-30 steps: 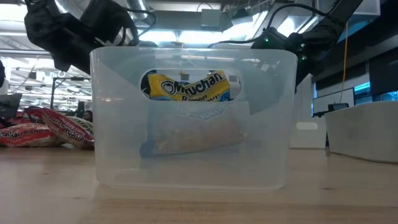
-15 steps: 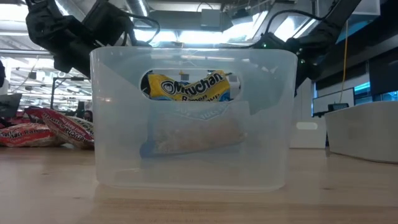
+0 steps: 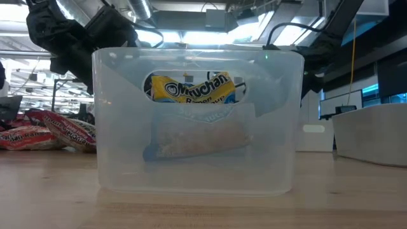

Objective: Sort Maruchan noodles
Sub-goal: Put the bottom blue noodle pack into the transparent bin

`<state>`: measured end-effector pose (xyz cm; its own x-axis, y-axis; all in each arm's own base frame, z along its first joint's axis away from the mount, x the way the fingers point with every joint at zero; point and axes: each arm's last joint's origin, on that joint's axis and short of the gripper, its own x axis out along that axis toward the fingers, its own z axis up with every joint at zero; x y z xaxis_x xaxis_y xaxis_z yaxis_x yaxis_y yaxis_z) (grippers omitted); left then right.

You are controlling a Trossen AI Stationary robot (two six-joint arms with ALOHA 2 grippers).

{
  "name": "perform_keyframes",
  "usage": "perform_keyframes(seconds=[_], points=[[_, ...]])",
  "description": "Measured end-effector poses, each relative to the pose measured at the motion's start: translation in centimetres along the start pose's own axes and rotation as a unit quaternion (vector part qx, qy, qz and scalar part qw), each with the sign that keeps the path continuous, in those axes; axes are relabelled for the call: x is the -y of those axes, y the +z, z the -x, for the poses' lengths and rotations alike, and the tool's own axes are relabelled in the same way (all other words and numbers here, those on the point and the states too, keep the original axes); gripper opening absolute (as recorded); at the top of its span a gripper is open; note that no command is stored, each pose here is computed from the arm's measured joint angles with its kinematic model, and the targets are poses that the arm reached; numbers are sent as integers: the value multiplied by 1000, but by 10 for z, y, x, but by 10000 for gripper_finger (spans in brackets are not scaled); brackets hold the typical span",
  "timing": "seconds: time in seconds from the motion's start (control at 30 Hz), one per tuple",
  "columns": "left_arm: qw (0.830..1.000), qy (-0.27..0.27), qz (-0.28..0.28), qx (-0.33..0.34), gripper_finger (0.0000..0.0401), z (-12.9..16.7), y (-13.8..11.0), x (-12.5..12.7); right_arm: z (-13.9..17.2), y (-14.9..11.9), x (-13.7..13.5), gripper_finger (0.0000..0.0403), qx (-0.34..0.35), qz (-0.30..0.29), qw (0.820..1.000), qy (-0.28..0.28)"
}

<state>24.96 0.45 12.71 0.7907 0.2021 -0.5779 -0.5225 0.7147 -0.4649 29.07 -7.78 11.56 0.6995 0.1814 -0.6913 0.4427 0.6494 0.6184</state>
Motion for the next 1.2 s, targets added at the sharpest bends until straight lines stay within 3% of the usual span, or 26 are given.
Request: perform_keyframes(seconds=[0.2,0.43,0.97,1.2], points=[[1000,8,10,2,119,-2,-1,-1,-3,2,2,292,11,-2,1000,0],[1000,8,12,3,119,-16,-9,-4,-22,6,8,291,32,-15,998,50],[999,9,6,30,119,-28,-13,-7,-32,0,-7,292,55,8,996,72],[999,11,5,32,119,-28,-13,-7,-34,-1,-8,292,67,8,996,55]])
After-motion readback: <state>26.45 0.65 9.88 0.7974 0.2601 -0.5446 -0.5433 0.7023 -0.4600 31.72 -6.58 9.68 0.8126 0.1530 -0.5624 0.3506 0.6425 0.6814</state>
